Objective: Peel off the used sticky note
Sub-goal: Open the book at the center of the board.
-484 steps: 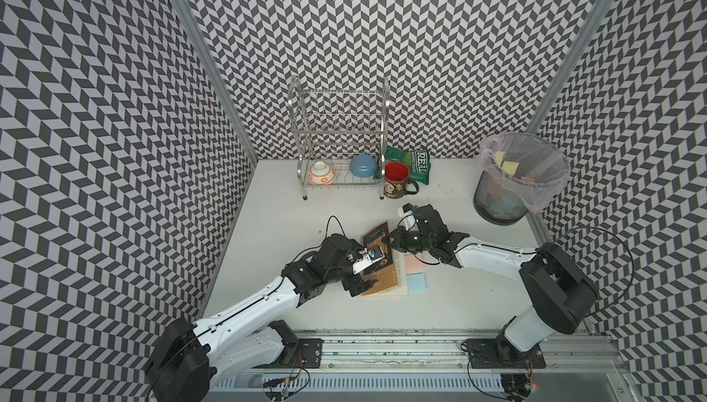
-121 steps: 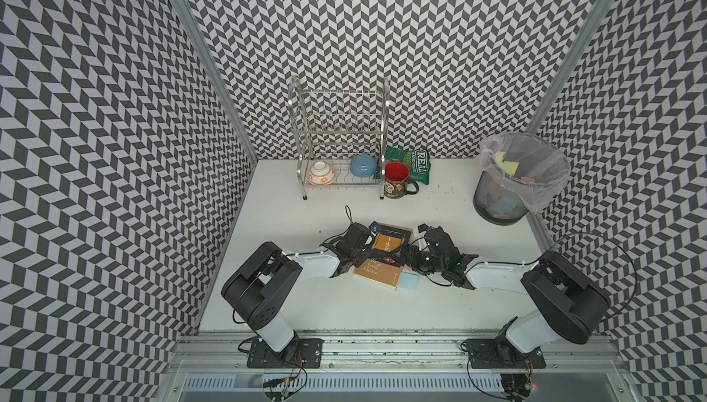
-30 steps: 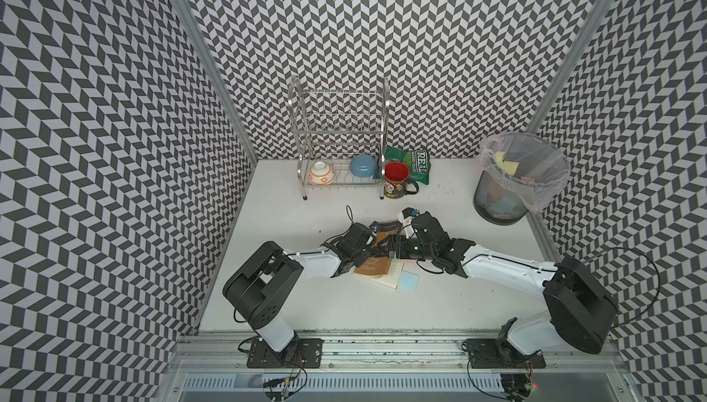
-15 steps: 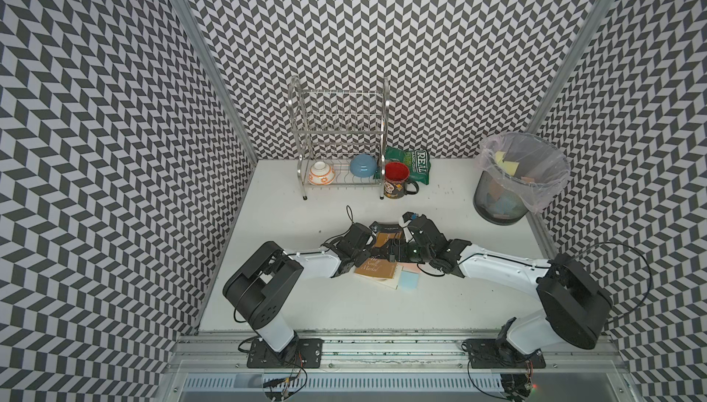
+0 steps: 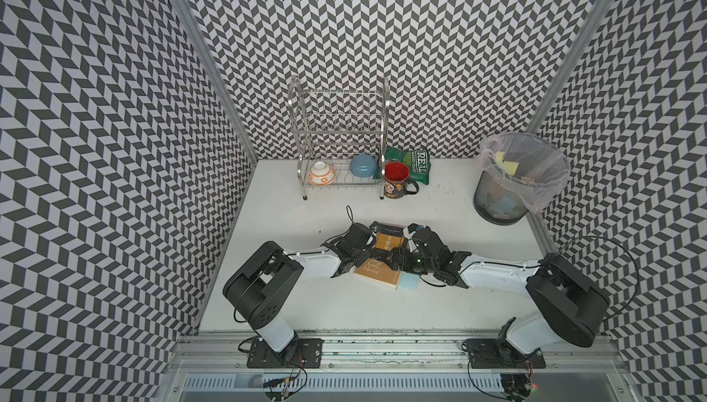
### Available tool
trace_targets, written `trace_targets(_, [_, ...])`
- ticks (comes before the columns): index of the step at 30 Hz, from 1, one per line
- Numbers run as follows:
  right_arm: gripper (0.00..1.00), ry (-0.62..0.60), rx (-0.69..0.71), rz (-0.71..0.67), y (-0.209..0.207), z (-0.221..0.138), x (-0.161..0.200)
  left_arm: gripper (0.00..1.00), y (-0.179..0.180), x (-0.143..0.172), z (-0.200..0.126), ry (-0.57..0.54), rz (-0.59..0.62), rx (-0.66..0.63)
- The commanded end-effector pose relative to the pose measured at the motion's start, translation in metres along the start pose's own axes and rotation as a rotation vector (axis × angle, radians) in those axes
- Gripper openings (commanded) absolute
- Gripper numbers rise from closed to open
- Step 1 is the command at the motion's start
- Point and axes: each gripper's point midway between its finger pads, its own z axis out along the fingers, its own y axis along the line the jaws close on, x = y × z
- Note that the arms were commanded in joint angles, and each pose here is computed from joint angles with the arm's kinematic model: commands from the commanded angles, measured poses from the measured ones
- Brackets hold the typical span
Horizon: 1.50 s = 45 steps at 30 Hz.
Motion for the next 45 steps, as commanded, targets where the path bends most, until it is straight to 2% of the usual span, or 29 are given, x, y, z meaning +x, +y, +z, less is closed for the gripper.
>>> trace_targets(1, [0.76, -0.048, -0.097, 0.026, 0.016, 0.002, -0.014, 0.33, -0.015, 0.004, 0.003, 0.023, 0.018, 0.054])
trace_targets(5, [0.69, -0.078, -0.116, 0.041, 0.014, -0.001, -0.028, 0.34, -0.015, 0.001, 0.001, 0.013, 0.022, 0.061])
trace_targets(17, [0.67, -0.089, -0.105, 0.032, -0.004, 0.004, -0.071, 0.35, -0.016, 0.002, 0.000, 0.009, 0.027, 0.067])
trace_targets(20, [0.59, -0.079, -0.117, 0.021, -0.001, 0.006, -0.072, 0.34, -0.015, -0.001, -0.002, 0.003, 0.021, 0.070])
trace_targets(22, [0.48, -0.080, -0.122, 0.020, 0.001, 0.005, -0.073, 0.35, -0.015, -0.009, -0.010, 0.010, 0.012, 0.096])
trace_targets(25, [0.30, -0.093, -0.135, 0.028, 0.006, -0.001, -0.075, 0.37, -0.003, -0.035, -0.036, -0.067, 0.024, 0.092])
trace_targets(27, [0.27, -0.100, -0.139, 0.040, 0.010, -0.005, -0.078, 0.41, 0.002, -0.051, -0.057, -0.128, 0.053, 0.101])
trace_targets(29, [0.21, -0.106, -0.149, 0.053, 0.016, -0.009, -0.081, 0.46, -0.005, -0.065, -0.086, -0.193, 0.097, 0.189])
trace_targets(30, [0.20, -0.107, -0.150, 0.062, 0.018, -0.010, -0.083, 0.49, -0.012, -0.068, -0.098, -0.217, 0.120, 0.240])
trace_targets(32, [0.11, -0.105, -0.153, 0.079, 0.021, -0.012, -0.085, 0.56, -0.026, -0.069, -0.119, -0.269, 0.167, 0.312])
trace_targets(34, [0.07, -0.106, -0.162, 0.102, 0.026, -0.014, -0.088, 0.64, -0.041, -0.065, -0.134, -0.322, 0.219, 0.341])
trace_targets(35, [0.07, -0.102, -0.167, 0.114, 0.027, -0.014, -0.088, 0.69, -0.049, -0.061, -0.139, -0.344, 0.243, 0.343])
trace_targets(38, [0.06, -0.098, -0.185, 0.142, 0.033, -0.015, -0.091, 0.93, -0.066, -0.048, -0.148, -0.389, 0.299, 0.333])
trace_targets(39, [0.06, -0.097, -0.189, 0.149, 0.035, -0.015, -0.092, 0.99, -0.071, -0.044, -0.149, -0.400, 0.316, 0.333])
trace_targets(45, [0.06, -0.081, -0.198, 0.180, 0.035, -0.009, -0.092, 1.00, -0.091, -0.030, -0.152, -0.441, 0.384, 0.328])
